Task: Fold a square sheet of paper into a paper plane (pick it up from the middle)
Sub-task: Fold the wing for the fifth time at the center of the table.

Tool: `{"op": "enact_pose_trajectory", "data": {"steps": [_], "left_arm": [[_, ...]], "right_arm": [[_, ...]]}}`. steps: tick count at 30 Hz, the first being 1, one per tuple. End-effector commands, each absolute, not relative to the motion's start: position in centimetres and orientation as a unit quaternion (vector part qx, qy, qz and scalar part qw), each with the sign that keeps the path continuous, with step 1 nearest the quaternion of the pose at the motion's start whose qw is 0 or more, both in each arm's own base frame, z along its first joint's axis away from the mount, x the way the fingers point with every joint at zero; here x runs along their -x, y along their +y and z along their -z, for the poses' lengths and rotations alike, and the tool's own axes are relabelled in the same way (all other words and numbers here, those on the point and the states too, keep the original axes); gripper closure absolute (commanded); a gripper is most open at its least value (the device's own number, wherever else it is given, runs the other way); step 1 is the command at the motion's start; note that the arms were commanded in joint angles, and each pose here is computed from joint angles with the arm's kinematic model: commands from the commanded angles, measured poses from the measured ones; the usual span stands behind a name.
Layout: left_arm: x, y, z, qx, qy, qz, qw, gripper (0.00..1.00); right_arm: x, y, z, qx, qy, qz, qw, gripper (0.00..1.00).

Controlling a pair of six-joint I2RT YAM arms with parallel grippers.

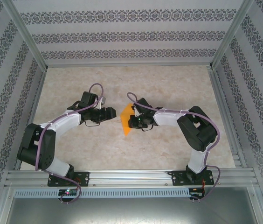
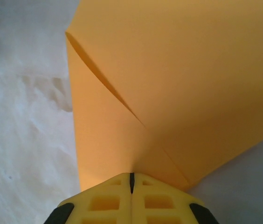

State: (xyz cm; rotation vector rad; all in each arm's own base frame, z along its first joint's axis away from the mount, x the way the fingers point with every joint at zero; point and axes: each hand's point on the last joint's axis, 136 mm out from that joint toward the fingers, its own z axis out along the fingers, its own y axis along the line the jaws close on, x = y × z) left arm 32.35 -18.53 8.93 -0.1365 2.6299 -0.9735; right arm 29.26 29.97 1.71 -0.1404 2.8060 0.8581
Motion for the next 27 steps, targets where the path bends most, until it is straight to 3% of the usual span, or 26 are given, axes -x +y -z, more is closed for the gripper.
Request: {"op": "enact_pose_trajectory", "data": {"steps": [1, 11, 27], "left_arm": [[-32.8, -19.0, -8.6, 0.06, 0.913, 0.37, 0.16, 0.31], [-33.5, -20.6, -8.0, 0.068, 0.907, 0.386, 0.157, 0.33], [-35.4, -24.7, -5.6, 0.081, 0.909, 0.38, 0.151, 0.43]], "right_arm": [[-29.1, 29.8, -1.6, 0.047, 0.943, -0.314, 0.104, 0.97], [-28.3, 29.1, -0.8, 0.01, 0.915, -0.389, 0.105, 1.0], [-27.8, 28.1, 0.5, 0.01, 0.922, -0.374, 0.1, 1.0]]}}
